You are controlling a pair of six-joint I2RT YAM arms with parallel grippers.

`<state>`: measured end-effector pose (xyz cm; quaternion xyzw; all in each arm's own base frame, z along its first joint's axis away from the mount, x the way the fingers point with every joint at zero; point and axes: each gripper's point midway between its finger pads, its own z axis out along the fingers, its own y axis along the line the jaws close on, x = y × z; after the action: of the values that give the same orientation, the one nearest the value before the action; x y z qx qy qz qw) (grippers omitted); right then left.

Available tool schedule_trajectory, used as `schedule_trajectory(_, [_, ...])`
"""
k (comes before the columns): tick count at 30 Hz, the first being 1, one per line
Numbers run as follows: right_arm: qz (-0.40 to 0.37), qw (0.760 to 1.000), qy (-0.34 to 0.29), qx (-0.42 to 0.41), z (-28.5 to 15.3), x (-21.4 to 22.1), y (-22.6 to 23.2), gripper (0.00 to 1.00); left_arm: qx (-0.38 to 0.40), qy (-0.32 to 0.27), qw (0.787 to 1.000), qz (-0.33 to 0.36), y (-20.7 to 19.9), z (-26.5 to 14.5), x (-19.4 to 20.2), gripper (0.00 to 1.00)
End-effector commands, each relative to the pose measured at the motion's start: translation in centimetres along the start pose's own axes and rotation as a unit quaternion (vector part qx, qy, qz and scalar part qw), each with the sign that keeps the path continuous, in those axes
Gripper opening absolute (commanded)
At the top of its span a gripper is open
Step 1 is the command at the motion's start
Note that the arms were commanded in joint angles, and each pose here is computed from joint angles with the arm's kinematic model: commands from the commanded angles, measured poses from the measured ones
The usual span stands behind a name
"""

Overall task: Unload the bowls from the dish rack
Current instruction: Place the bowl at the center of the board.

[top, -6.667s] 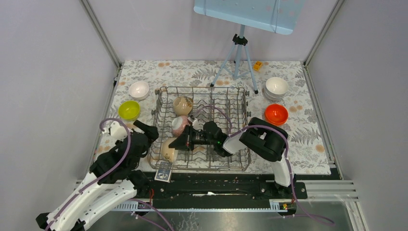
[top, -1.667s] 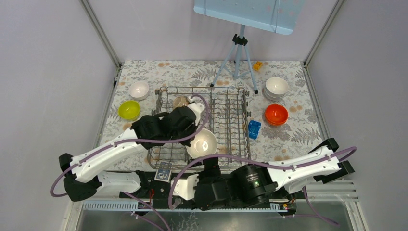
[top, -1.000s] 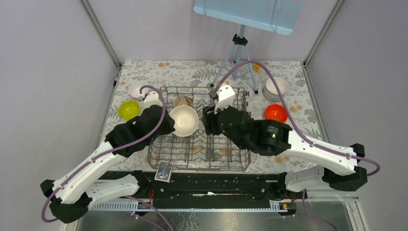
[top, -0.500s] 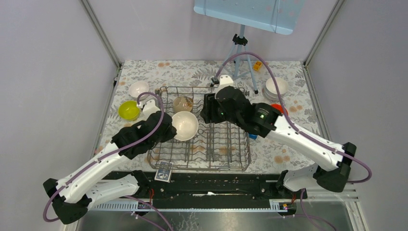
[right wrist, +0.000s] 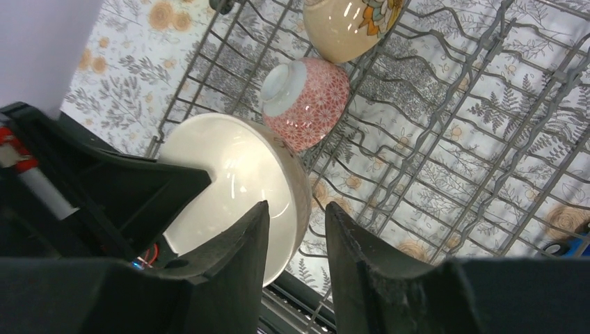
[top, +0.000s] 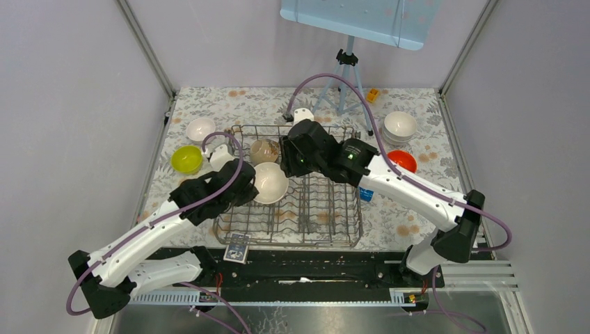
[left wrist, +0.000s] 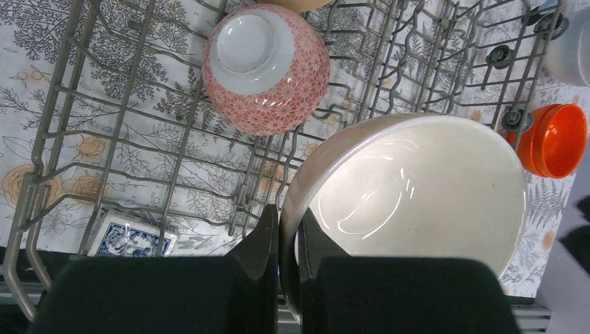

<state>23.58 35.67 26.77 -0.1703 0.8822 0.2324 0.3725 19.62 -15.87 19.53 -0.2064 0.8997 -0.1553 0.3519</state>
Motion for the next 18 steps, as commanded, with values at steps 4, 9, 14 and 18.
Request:
schedule_trajectory(4, [-0.035,0.999,0.027,0.02,1.0,1.2,-0.6,0.44,0.064,-0.033,0.996,-0.056,-3.8,-2.0,-3.0,0.0])
schedule_trajectory(9, [-0.044,0.998,0.037,0.026,1.4,1.7,-1.0,0.41,0.069,-0.027,0.996,-0.055,-4.2,-2.1,-2.9,0.0])
schedule_trajectory(14, [-0.049,0.997,0.047,0.028,1.8,2.4,-1.1,0.35,0.071,-0.027,0.995,-0.058,-4.4,-2.2,-3.0,0.0])
schedule_trajectory(18, [-0.053,0.997,0.055,0.033,2.1,3.0,-1.4,0.34,0.072,-0.025,0.995,-0.06,-4.6,-2.2,-3.0,0.0])
